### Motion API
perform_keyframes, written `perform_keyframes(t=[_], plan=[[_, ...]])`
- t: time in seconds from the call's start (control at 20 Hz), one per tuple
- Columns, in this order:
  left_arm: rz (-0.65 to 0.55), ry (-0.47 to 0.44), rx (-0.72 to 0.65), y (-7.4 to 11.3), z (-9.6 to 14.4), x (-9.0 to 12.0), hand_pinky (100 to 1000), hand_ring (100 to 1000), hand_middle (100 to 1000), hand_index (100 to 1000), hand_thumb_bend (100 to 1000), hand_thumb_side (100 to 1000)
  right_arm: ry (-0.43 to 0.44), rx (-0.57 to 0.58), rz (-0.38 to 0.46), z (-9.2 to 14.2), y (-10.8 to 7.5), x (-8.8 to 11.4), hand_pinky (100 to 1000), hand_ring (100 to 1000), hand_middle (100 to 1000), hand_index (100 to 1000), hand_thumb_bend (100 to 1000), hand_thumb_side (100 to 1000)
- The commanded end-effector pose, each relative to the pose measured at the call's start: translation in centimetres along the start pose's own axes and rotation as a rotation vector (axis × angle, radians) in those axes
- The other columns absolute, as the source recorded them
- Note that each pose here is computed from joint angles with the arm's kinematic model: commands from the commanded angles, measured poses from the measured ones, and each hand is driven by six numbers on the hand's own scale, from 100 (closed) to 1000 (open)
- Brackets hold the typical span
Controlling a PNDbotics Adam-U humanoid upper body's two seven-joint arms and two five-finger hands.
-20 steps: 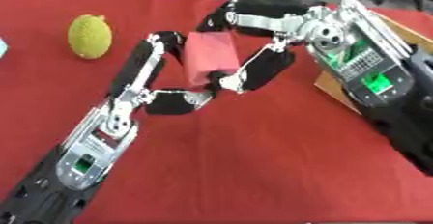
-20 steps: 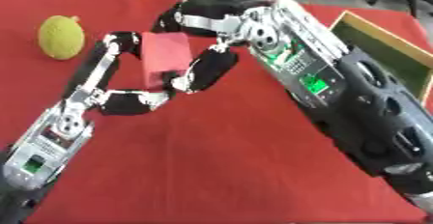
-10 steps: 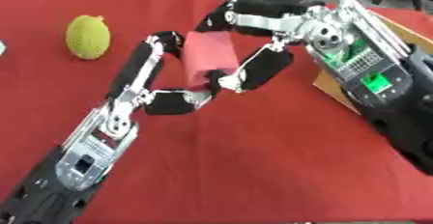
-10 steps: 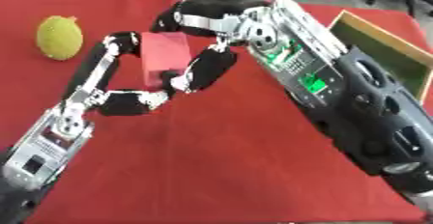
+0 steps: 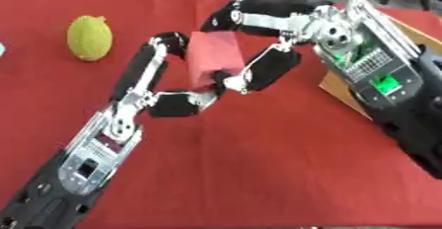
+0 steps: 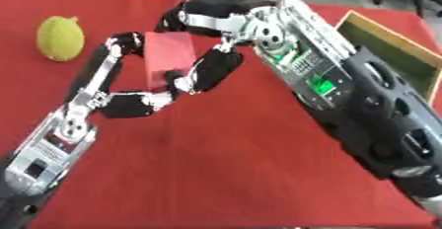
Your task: Pick up the objects with one hand, pass them to the other hand, and then place them into the box on the other side of the table.
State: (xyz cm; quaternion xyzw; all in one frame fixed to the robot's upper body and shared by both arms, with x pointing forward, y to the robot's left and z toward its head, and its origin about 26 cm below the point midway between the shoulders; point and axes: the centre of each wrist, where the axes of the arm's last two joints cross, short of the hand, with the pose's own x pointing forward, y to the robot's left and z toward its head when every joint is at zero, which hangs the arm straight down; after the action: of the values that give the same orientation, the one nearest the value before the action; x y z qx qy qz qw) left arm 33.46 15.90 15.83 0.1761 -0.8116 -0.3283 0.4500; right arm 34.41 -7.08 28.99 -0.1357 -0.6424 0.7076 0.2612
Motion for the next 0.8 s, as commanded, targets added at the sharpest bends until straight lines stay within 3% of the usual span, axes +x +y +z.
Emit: perform_keyframes(t=[0.05, 0.35, 0.8], plan=[[-0.025, 0.037, 0.014, 0.47, 0.00, -0.85, 826, 610, 617, 836, 399, 386, -0.001, -0.046, 0.024, 1.25, -1.56, 0.23, 857, 778, 420, 506, 100, 295], [-0.036, 0.047, 0.013, 0.42, -0.01, -1.10, 837, 627, 635, 851, 492, 419, -0.001, -0.046, 0.022, 1.47, -1.63, 0.21, 856, 774, 418, 503, 100, 295], [-0.088, 0.028, -0.028, 0.39, 0.15, -1.35, 855, 661, 658, 864, 665, 396, 0.008, -0.055, 0.017, 1.87, -1.74, -0.05, 855, 772, 413, 496, 100, 291]])
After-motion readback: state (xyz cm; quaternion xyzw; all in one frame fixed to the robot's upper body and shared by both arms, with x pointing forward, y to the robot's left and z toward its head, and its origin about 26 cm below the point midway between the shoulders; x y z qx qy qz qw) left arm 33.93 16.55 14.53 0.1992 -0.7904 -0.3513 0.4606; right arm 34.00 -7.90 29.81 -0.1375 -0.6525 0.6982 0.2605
